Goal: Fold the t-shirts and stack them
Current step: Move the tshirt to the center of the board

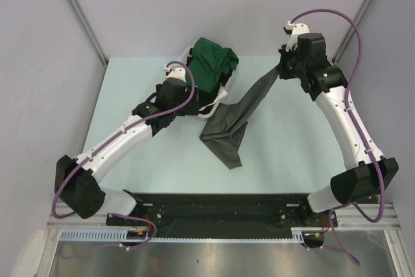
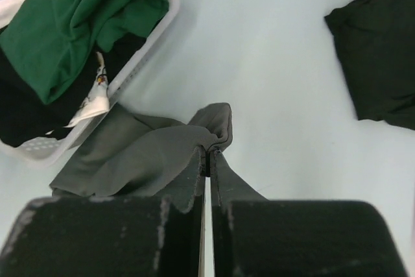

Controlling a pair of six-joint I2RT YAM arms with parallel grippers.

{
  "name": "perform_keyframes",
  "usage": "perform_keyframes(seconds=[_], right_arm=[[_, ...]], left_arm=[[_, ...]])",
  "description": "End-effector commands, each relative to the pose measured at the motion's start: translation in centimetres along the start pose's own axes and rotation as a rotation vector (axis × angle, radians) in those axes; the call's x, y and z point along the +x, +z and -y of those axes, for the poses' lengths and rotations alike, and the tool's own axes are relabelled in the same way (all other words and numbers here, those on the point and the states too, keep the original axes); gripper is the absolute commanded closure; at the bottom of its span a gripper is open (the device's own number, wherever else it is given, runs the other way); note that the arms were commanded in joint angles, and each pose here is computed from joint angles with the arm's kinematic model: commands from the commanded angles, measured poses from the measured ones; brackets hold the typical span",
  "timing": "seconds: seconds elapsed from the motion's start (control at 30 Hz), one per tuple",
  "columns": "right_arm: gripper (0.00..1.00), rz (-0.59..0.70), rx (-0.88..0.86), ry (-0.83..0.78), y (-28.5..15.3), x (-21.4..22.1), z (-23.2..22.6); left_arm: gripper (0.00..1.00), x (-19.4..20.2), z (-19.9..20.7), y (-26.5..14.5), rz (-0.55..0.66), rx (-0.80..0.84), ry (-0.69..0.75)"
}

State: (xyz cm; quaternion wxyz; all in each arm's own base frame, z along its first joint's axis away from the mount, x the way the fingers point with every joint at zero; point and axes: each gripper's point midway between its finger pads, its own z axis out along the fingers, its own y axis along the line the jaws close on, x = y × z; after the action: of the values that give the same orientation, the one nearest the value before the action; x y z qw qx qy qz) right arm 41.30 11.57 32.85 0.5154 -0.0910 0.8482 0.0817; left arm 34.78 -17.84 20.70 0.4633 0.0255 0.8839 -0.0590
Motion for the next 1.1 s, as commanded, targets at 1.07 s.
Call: perform_keyframes(seconds=[1.07], right_arm=[[1.0,0.802,0.301,-0.029,-24.5,-20.0,4.8]], left_arm=[[0.05,-2.6,2.7,-0.5,0.019,0.11,0.006]])
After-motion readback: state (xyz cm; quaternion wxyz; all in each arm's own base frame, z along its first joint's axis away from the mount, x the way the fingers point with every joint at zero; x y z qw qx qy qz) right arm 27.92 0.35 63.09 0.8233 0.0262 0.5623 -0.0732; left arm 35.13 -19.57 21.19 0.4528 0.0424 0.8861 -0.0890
